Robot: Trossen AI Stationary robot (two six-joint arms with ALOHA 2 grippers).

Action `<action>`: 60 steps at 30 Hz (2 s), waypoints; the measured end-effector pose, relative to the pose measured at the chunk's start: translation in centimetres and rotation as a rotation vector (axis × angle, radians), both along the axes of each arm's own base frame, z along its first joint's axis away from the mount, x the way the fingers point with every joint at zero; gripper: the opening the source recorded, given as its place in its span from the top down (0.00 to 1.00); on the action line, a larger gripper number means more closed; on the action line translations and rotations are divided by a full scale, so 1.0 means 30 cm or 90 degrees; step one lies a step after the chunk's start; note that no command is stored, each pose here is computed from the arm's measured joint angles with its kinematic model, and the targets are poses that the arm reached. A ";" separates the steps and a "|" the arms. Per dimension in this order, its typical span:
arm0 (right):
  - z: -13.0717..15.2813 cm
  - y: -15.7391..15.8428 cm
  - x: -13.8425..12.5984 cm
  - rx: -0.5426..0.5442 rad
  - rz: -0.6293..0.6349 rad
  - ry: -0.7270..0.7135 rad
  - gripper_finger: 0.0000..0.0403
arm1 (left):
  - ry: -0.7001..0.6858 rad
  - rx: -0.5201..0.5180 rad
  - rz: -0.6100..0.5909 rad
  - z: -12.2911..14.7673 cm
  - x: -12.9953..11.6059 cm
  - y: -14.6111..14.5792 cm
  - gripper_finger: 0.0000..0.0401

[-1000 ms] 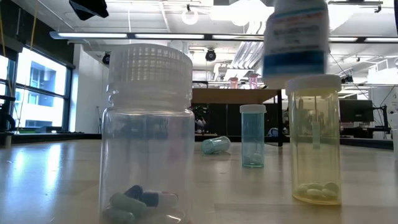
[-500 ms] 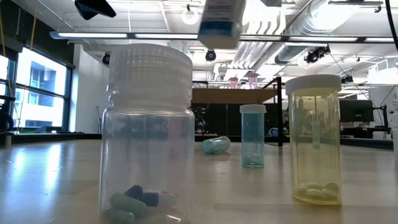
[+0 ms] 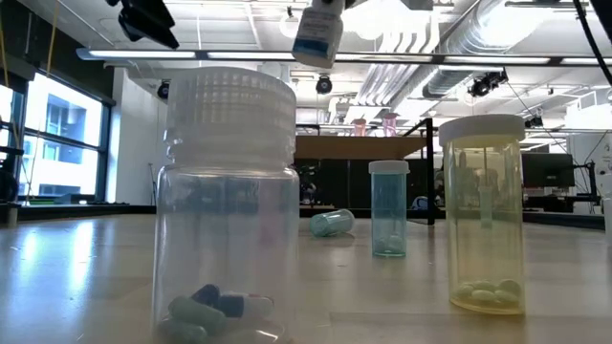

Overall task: Pick and place medicine bottles onto shelf by color
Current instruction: Put the white pill bottle on the shelf

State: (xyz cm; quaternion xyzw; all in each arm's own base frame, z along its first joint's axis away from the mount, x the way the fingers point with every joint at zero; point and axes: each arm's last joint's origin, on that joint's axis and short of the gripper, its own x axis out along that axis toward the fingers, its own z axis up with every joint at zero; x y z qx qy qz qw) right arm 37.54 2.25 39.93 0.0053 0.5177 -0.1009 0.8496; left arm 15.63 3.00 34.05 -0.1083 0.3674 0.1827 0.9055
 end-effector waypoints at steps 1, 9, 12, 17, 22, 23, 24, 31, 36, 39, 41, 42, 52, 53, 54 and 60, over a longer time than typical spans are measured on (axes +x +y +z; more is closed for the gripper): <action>0.006 -0.025 -0.002 -0.007 0.002 0.002 0.61 | 0.001 0.003 0.005 0.000 -0.001 0.007 0.43; 0.031 -0.223 -0.015 -0.067 0.026 0.011 0.61 | 0.002 0.009 0.056 0.001 -0.016 0.071 0.43; 0.031 -0.297 -0.023 -0.088 0.034 0.020 0.61 | -0.006 0.001 0.077 0.003 -0.023 0.094 0.43; 0.033 -0.411 -0.043 -0.115 0.035 0.026 0.61 | -0.008 0.005 0.114 0.004 -0.035 0.128 0.43; 0.034 -0.516 -0.075 -0.121 0.038 0.033 0.61 | -0.007 0.008 0.149 0.004 -0.050 0.156 0.43; 0.034 -0.535 -0.082 -0.122 0.038 0.034 0.61 | -0.007 0.008 0.155 0.004 -0.052 0.161 0.43; 0.035 -0.553 -0.088 -0.125 0.037 0.034 0.61 | -0.007 0.008 0.161 0.004 -0.054 0.165 0.43; 0.032 -0.656 -0.133 -0.077 0.079 0.011 0.61 | -0.006 0.007 0.201 0.003 -0.070 0.194 0.43; 0.015 -0.717 -0.155 -0.069 0.115 0.016 0.61 | -0.010 0.001 0.226 0.003 -0.078 0.207 0.43; -0.014 -0.751 -0.151 -0.045 0.125 0.021 0.61 | -0.012 -0.003 0.236 0.003 -0.081 0.211 0.43; -0.037 -0.760 -0.157 -0.018 0.123 0.048 0.61 | -0.013 -0.004 0.239 0.003 -0.083 0.214 0.43; -0.041 -0.759 -0.160 -0.010 0.123 0.056 0.61 | -0.013 -0.005 0.241 0.003 -0.084 0.215 0.43; -0.067 -0.749 -0.137 0.001 0.145 0.072 0.61 | -0.013 -0.004 0.242 0.003 -0.084 0.216 0.43; -0.078 -0.746 -0.133 0.010 0.148 0.083 0.61 | -0.013 -0.004 0.243 0.003 -0.084 0.216 0.43; -0.087 -0.742 -0.129 0.018 0.151 0.093 0.61 | -0.013 -0.004 0.243 0.003 -0.084 0.216 0.43; -0.108 -0.718 -0.106 0.030 0.168 0.111 0.61 | -0.012 -0.003 0.242 0.003 -0.084 0.216 0.43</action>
